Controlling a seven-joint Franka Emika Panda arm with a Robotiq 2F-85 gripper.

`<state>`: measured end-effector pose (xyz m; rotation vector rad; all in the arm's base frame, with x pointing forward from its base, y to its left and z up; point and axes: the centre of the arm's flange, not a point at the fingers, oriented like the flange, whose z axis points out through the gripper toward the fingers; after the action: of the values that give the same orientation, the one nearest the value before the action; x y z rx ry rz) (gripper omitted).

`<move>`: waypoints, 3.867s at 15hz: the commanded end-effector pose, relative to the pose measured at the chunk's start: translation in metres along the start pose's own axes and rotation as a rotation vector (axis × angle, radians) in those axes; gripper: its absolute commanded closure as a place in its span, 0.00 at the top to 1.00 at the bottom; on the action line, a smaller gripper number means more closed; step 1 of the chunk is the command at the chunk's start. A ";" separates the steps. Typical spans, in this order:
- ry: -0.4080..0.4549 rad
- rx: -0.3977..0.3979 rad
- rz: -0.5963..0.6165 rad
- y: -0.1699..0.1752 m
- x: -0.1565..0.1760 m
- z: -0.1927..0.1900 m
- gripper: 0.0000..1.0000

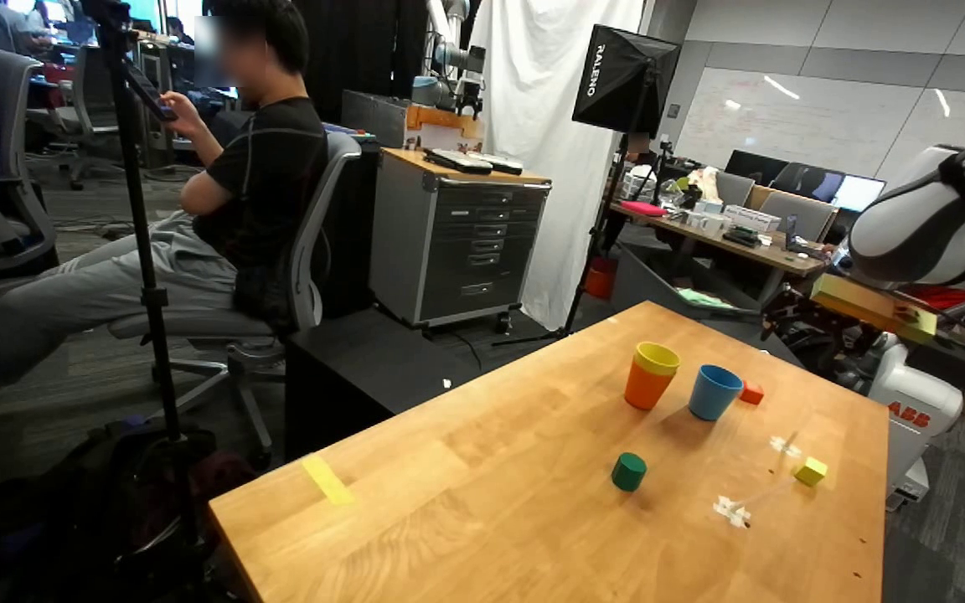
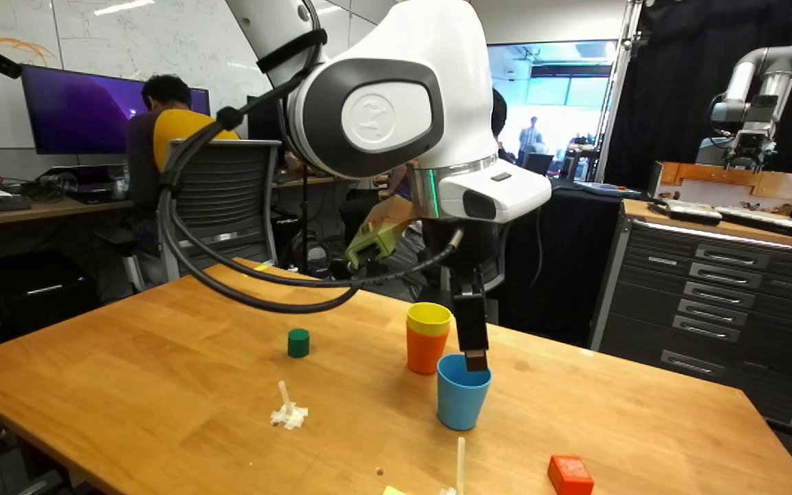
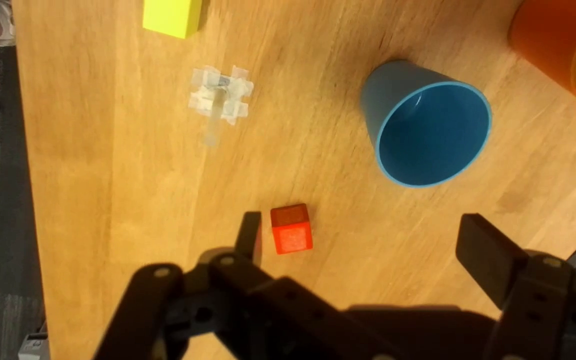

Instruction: Stack the cups

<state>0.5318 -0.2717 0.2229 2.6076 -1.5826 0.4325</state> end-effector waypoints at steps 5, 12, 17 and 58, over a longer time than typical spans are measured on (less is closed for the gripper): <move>-0.057 -0.040 0.008 -0.013 0.020 0.039 1.00; -0.101 -0.084 -0.018 -0.022 0.017 0.063 1.00; -0.121 -0.105 -0.033 -0.029 0.015 0.075 1.00; -0.124 -0.124 -0.097 -0.061 0.004 0.063 0.04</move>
<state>0.6125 -0.2686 0.1429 2.6522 -1.4724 0.1011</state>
